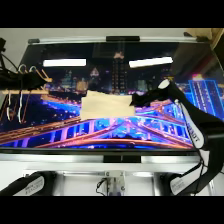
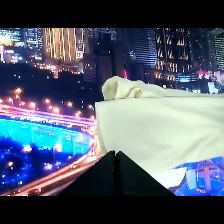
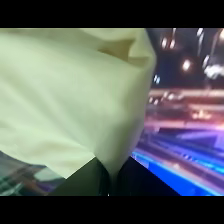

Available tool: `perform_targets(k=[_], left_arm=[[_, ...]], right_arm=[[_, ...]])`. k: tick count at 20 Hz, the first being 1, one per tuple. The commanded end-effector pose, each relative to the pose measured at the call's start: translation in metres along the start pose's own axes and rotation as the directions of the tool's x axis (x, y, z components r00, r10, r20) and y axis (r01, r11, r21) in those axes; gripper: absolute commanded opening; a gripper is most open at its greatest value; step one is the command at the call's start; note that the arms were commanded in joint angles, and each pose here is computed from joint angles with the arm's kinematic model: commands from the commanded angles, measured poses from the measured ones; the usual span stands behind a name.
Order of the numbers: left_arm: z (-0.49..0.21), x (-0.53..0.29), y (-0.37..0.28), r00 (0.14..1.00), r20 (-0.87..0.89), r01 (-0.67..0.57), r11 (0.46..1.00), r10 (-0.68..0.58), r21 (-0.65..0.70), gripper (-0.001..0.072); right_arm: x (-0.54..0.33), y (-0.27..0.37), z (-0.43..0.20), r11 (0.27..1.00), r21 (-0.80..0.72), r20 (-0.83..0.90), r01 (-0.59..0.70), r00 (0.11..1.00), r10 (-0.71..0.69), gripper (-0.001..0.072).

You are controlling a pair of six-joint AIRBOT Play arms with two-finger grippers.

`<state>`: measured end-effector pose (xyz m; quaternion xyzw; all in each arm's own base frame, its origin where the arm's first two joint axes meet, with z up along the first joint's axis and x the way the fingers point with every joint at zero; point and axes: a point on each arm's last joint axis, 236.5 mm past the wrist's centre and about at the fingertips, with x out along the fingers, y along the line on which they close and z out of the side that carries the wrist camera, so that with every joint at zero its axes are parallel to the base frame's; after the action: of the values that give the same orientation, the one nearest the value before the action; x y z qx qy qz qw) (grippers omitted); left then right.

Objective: Fold the shirts.

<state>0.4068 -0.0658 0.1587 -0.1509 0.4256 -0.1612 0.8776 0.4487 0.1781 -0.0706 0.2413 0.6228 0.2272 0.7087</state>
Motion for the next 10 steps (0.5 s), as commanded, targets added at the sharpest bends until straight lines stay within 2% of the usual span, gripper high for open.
perform_targets(k=[1, 3, 5, 7, 10], left_arm=[[-0.014, 0.002, 0.001, 0.998, -0.057, 0.000, 0.999, -0.002, -0.032, 0.0036], [-0.019, 0.004, 0.002, 0.997, -0.073, 0.001, 0.999, -0.004, -0.043, 0.0036], [-0.024, 0.007, 0.004, 0.996, -0.085, -0.001, 0.999, -0.004, -0.052, 0.0036], [-0.029, 0.010, 0.006, 0.995, -0.098, -0.002, 0.998, -0.004, -0.059, 0.0036], [-0.035, 0.014, 0.008, 0.994, -0.110, -0.005, 0.997, -0.004, -0.079, 0.0036]], right_arm=[[-0.080, -0.042, 0.074, 0.993, 0.044, 0.249, 0.113, 0.961, -0.120, 0.0074], [-0.151, -0.092, 0.096, 0.976, 0.167, 0.357, 0.141, 0.914, -0.194, 0.0074], [-0.217, -0.144, 0.088, 0.950, 0.276, 0.408, 0.148, 0.876, -0.255, 0.0073], [-0.271, -0.202, 0.046, 0.892, 0.395, 0.357, 0.220, 0.858, -0.370, 0.0074], [-0.328, -0.276, -0.044, 0.724, 0.585, 0.168, 0.364, 0.819, -0.548, 0.0074]])
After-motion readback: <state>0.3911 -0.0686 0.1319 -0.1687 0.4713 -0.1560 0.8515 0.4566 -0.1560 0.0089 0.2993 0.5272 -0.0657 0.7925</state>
